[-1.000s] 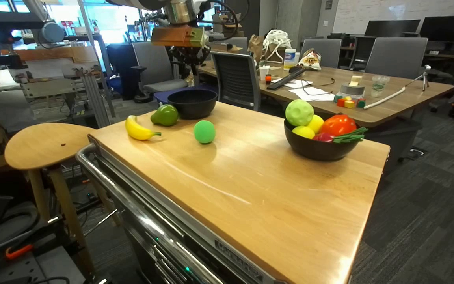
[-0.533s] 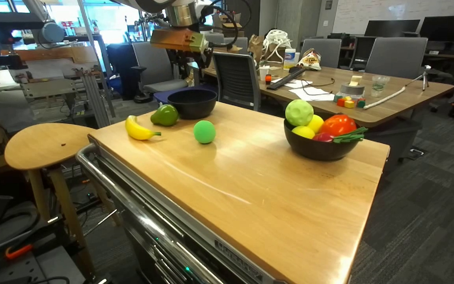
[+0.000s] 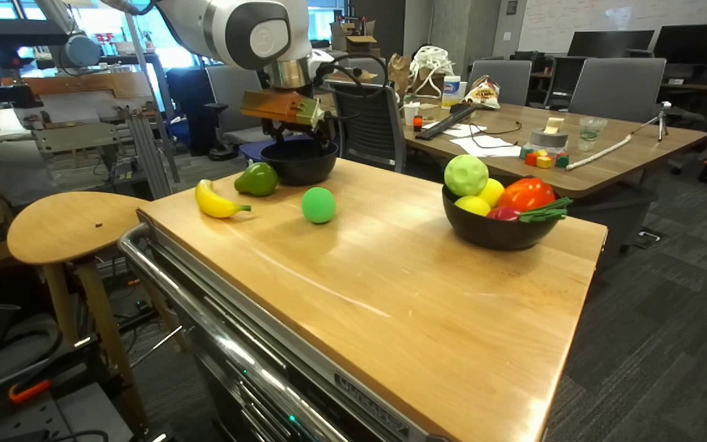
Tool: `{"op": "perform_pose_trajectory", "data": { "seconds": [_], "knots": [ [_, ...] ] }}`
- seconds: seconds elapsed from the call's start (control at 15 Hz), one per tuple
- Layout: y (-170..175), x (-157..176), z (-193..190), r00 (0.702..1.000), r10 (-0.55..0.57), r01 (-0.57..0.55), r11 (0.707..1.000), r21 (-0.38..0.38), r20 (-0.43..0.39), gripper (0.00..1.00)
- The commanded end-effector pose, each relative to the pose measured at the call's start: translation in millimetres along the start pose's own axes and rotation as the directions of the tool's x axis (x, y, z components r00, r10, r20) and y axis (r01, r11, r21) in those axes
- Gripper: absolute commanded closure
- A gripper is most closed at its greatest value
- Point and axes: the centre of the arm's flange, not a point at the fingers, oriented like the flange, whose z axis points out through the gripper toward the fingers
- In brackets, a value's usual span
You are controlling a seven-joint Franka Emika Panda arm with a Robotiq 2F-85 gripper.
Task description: Remove the objects one at a time from the black bowls starting with the left bowl and place the objects on the table
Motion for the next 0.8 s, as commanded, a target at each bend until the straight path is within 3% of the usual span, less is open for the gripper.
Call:
{"op": "perform_pose_trajectory", "data": {
  "seconds": [0.0,0.07,0.2,0.4,0.6,0.67,0.73],
  "knots": [
    [1,15,17,0.998,0.047,-0.045,0.998,-0.032,0.043,0.00],
    [1,15,22,0.996,0.064,-0.061,0.997,-0.050,0.059,0.00],
    [2,17,28,0.992,0.082,-0.074,0.994,-0.077,0.097,0.26],
    [-1,21,33,0.974,0.094,-0.072,0.991,-0.112,0.207,0.48],
    [-10,26,33,0.953,0.075,-0.033,0.989,-0.145,0.292,0.51],
    [-13,28,33,0.948,0.066,-0.019,0.988,-0.153,0.313,0.46],
    [-17,30,33,0.942,0.059,-0.006,0.987,-0.159,0.330,0.51]
  ]
}}
